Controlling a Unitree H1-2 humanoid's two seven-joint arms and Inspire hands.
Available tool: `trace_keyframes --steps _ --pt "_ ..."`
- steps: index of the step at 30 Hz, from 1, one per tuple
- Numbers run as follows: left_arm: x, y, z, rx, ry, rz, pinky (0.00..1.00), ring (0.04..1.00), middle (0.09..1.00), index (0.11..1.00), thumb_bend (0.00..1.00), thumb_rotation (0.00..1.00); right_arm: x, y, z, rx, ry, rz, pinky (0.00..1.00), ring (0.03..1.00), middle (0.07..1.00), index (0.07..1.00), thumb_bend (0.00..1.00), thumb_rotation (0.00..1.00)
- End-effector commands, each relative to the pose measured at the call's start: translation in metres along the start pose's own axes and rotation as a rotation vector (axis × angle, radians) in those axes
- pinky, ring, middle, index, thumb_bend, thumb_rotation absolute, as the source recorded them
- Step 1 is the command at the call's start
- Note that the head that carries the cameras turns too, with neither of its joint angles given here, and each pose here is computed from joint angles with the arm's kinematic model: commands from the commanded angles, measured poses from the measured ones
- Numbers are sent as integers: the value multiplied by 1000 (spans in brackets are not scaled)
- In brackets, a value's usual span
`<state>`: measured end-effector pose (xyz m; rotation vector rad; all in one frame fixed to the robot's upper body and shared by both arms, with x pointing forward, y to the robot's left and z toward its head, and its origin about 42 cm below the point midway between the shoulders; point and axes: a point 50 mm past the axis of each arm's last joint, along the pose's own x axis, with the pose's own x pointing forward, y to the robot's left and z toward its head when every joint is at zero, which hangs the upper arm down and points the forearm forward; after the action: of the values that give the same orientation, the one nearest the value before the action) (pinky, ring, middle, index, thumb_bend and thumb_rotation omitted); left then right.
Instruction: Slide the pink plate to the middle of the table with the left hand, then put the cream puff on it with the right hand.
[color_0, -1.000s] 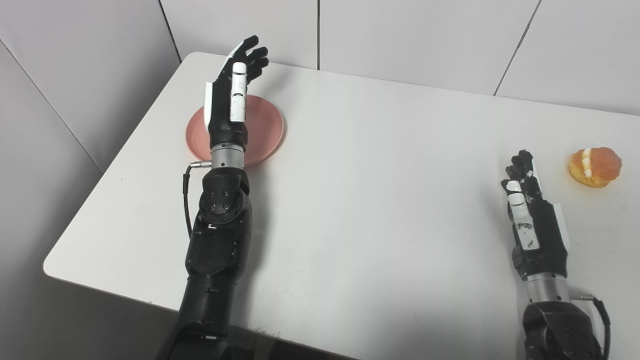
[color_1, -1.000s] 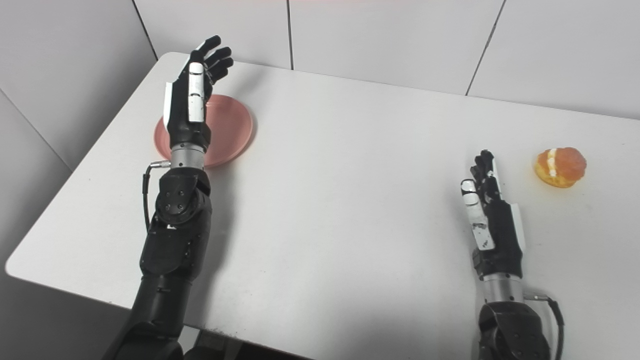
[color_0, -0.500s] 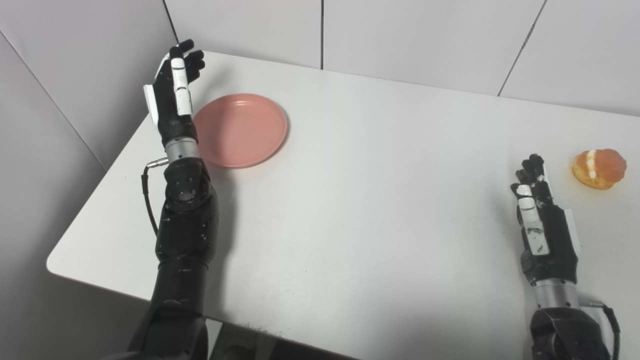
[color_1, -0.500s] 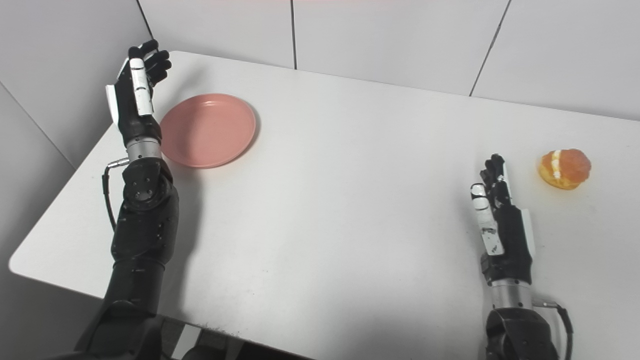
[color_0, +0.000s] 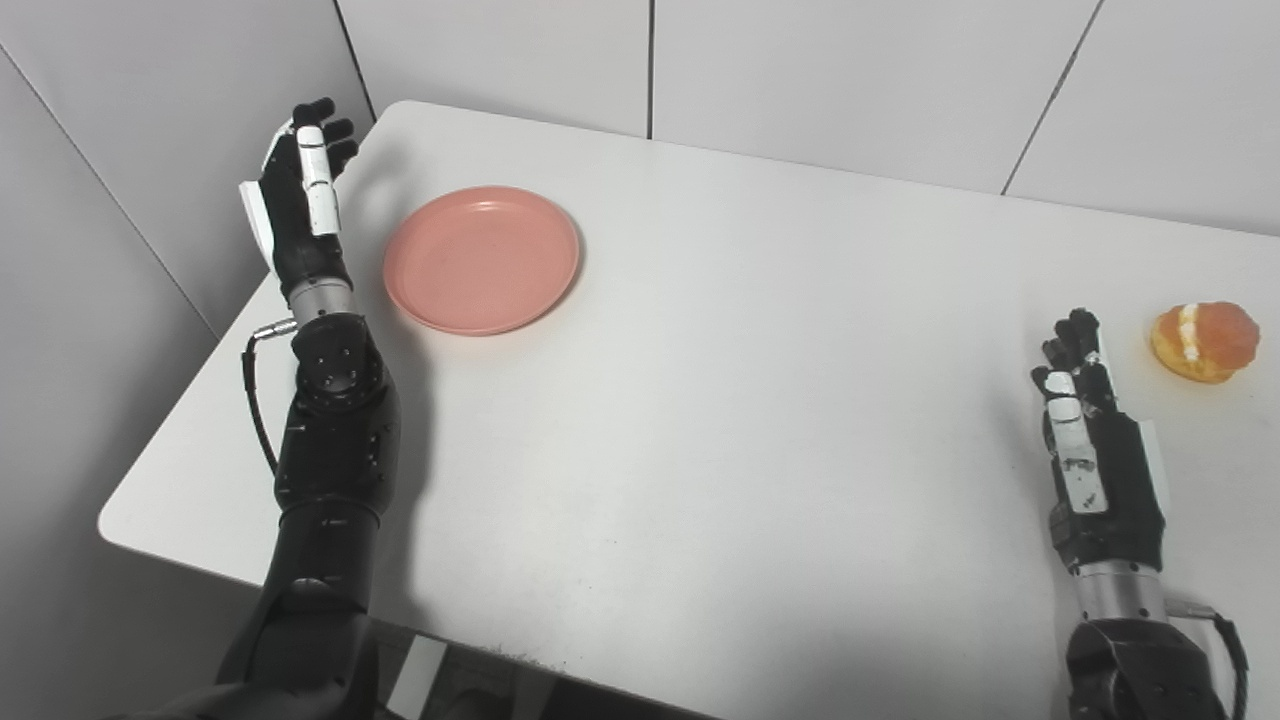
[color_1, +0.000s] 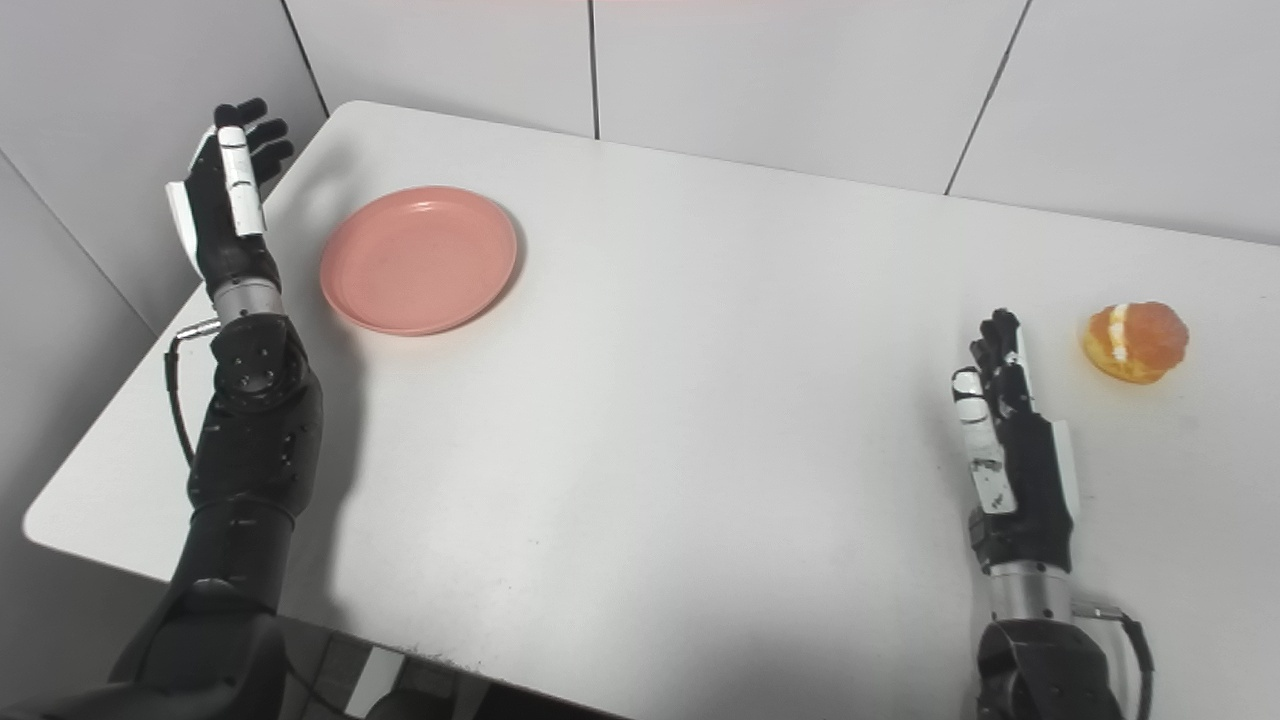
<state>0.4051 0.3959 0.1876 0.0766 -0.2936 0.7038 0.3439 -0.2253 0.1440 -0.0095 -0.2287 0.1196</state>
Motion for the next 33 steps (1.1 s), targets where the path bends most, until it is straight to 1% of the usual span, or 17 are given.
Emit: trace_keyframes --steps 1,6,9,11,13,18,20,22,27,29,33 --pt "19 0 21 -52 -59 8 784 674 669 663 608 1000 1 -1 3 -4 -48 -8 1000 1000 1000 994 650 818" --pt "21 0 10 -80 13 1 773 693 687 685 568 1000 1 -1 5 -13 -50 -10 1000 1000 1000 995 647 821" --pt "19 -1 6 -103 42 -43 753 702 693 692 554 1000 1 0 7 -23 -48 -16 1000 1000 1000 995 643 812" --pt "14 -3 6 -112 85 -84 753 713 702 705 573 1000 1 0 7 -22 -48 -21 1000 1000 1000 993 634 802" --pt "11 -6 6 -112 115 -114 741 720 708 711 570 1000 2 0 7 -20 -52 -27 1000 1000 1000 991 639 787" --pt "3 -12 7 -101 154 -185 749 743 738 745 639 1000 3 0 8 -25 -59 -28 1000 1000 1000 995 630 786" --pt "-2 -17 7 -103 172 -205 720 711 707 711 639 1000 3 0 8 -26 -61 -28 1000 1000 1000 996 621 795" --pt "-6 -23 7 -99 197 -227 706 700 694 689 610 1000 4 1 8 -21 -59 -27 1000 1000 1000 992 636 781" --pt "-14 -36 5 -57 235 -300 742 729 717 708 614 1000 4 1 10 -20 -57 -27 1000 1000 1000 993 635 784" --pt "-18 -40 5 -45 250 -328 773 752 744 734 609 1000 3 1 10 -17 -57 -29 1000 1000 1000 992 619 786" --pt "-24 -48 7 -39 279 -365 783 769 766 753 554 1000 4 0 11 -9 -56 -32 1000 1000 1000 988 616 782"
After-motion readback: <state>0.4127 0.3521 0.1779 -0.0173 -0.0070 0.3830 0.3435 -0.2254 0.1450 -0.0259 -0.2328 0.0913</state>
